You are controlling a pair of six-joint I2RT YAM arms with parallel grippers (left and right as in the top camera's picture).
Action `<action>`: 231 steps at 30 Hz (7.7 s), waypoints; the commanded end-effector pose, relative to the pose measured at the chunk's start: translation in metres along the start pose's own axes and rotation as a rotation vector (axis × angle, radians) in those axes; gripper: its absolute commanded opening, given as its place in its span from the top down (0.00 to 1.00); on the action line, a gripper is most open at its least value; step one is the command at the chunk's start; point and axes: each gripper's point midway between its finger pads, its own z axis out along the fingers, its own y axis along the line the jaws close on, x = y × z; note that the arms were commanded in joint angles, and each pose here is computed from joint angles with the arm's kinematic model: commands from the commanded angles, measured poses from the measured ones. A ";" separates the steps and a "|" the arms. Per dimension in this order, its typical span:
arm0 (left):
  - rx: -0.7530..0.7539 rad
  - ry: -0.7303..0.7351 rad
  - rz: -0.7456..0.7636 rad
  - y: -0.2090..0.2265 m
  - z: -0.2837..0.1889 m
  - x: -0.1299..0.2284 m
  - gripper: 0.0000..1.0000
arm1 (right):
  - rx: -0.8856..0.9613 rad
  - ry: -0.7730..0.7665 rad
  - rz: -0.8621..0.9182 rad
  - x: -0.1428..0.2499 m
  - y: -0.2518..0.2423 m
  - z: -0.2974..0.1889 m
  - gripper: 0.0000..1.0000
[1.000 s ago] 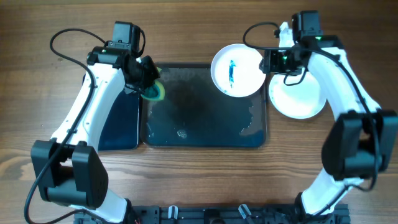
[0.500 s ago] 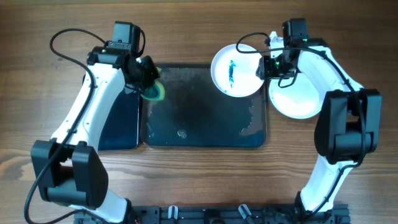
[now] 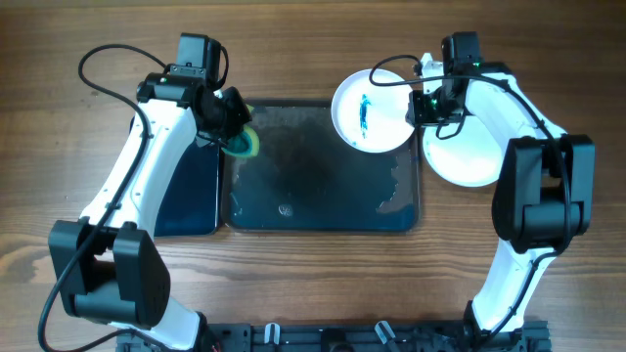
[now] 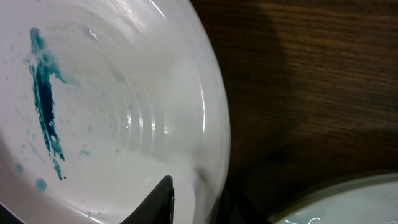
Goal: Clean dirty plates on tray and stack at the side
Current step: 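Move right gripper to the blue-stained plate and drag it onto tray, then bring the sponge over the new plate with the left gripper, then scrub the third plate with the sponge while right gripper holds rim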
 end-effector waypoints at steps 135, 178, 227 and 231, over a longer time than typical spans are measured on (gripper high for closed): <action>-0.331 -0.040 0.253 0.000 0.139 0.051 0.96 | -0.269 0.378 0.217 0.104 0.156 0.061 0.96; -0.421 0.070 0.157 0.029 0.130 0.073 0.96 | -0.271 0.373 0.208 0.103 0.157 0.061 0.96; 0.360 0.410 0.435 -0.095 0.124 0.134 0.96 | -0.274 0.373 0.190 0.104 0.159 0.061 0.96; 0.094 0.210 0.281 -0.059 0.144 0.084 0.96 | -0.275 0.373 0.189 0.104 0.159 0.061 0.96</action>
